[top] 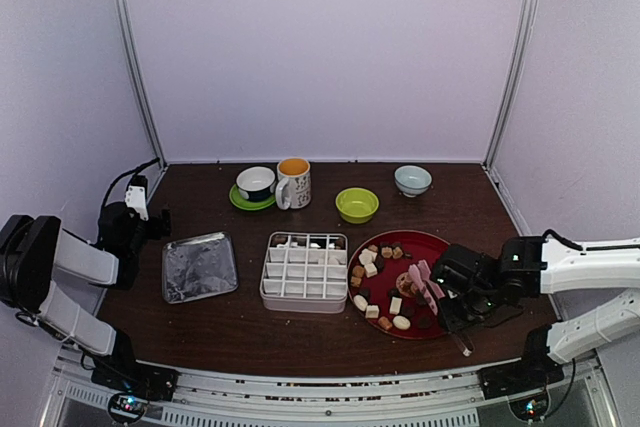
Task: Pack the chocolate
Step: Pick up the clamp from the plate.
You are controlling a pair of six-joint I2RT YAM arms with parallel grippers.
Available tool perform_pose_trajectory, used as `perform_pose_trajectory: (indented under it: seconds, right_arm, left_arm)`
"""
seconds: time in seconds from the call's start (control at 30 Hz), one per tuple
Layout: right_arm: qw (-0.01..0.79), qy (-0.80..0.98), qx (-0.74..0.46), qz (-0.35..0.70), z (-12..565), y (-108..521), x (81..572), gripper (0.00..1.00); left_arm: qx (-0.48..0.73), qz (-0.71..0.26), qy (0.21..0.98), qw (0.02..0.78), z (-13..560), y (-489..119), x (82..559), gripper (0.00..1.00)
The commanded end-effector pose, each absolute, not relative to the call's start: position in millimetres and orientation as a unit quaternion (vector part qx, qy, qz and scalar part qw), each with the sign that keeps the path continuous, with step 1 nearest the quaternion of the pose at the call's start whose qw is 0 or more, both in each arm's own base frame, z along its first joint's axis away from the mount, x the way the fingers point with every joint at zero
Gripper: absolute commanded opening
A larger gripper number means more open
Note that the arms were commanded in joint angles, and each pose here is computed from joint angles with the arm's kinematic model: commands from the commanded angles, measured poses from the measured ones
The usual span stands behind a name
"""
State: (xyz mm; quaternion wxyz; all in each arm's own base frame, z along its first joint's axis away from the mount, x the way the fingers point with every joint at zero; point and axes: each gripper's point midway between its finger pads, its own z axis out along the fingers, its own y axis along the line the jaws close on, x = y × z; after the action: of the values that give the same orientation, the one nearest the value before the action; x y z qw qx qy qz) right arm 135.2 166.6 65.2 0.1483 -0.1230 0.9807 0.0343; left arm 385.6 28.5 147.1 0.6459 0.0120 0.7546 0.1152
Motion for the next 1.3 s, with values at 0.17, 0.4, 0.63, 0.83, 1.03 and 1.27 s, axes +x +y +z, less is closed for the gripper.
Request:
perform_pose_trajectory:
  seconds: [0.17, 0.4, 0.63, 0.83, 1.03, 1.27]
  right_arm:
    - [0.150, 0.980, -0.129, 0.023, 88, 165, 137, 0.32]
    - [0.161, 0.978, -0.129, 0.008, 97, 163, 145, 0.32]
    - [0.200, 0.976, -0.088, 0.012, 97, 163, 173, 0.32]
    - [0.212, 0.975, -0.062, 0.013, 80, 161, 188, 0.32]
    - [0.220, 0.974, -0.044, 0.000, 64, 159, 199, 0.32]
    - [0.218, 0.976, -0.025, -0.016, 42, 151, 199, 0.32]
  left_arm:
    - [0.012, 0.119, 0.732, 0.670, 165, 30, 389, 0.98]
    - [0.012, 0.119, 0.732, 0.671, 166, 30, 389, 0.98]
    - [0.012, 0.119, 0.732, 0.670, 165, 30, 389, 0.98]
    - [0.012, 0.119, 0.732, 0.670, 165, 30, 389, 0.98]
    - [0.012, 0.119, 0.732, 0.671, 166, 30, 389, 0.98]
    - [0.012, 0.119, 0.733, 0.670, 165, 30, 389, 0.98]
